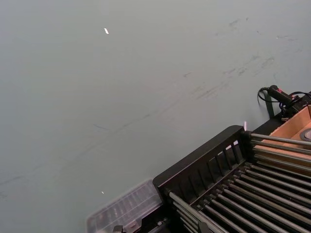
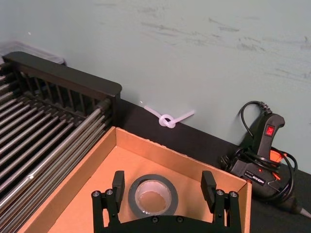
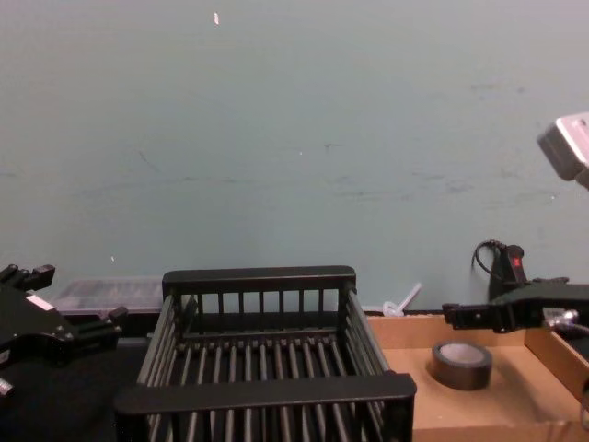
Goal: Pick up the white tape and place it into the black box , Pick up the silver tape and place it into the brown box.
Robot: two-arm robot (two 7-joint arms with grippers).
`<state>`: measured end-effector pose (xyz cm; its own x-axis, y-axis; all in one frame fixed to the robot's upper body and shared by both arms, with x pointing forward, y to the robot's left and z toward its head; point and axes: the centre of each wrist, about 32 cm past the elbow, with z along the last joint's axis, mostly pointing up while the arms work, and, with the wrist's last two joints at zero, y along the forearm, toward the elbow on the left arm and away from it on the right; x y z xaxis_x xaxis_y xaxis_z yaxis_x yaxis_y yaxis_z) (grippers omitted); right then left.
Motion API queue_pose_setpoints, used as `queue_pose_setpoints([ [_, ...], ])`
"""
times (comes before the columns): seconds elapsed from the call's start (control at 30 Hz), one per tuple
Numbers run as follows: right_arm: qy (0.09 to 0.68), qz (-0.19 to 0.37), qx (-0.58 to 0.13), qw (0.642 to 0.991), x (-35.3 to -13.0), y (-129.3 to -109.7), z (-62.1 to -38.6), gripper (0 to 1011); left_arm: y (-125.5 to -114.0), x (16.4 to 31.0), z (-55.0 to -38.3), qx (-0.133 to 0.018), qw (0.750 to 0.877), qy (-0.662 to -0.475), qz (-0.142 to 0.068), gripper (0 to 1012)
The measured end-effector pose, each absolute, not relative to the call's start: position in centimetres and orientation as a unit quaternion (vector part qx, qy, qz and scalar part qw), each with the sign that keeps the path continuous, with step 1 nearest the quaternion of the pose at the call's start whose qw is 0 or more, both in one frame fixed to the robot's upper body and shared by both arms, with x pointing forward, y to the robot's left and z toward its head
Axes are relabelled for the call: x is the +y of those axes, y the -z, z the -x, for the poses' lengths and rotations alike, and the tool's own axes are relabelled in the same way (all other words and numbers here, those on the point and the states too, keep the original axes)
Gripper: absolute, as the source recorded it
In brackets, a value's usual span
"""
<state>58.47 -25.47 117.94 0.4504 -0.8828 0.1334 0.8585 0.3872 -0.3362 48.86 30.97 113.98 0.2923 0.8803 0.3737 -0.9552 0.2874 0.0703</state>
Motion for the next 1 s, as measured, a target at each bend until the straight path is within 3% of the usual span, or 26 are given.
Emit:
queue_pose_setpoints([
  [0.3, 0.510, 0.168, 0.023, 0.843, -26.5, -118.5, -56.2, 1002, -114.0, 31.0, -48.9, -0.132, 0.791, -0.580, -0.141, 1001],
  [0.53, 0.488, 0.154, 0.004, 0.859, -27.9, -118.6, -53.2, 1002, -114.0, 31.0, -48.9, -0.132, 0.791, -0.580, -0.141, 1001],
  [1.0, 0.434, 0.142, -0.024, 0.889, -29.7, -116.9, -47.4, 1002, -114.0, 31.0, -48.9, -0.132, 0.791, -0.580, -0.141, 1001],
])
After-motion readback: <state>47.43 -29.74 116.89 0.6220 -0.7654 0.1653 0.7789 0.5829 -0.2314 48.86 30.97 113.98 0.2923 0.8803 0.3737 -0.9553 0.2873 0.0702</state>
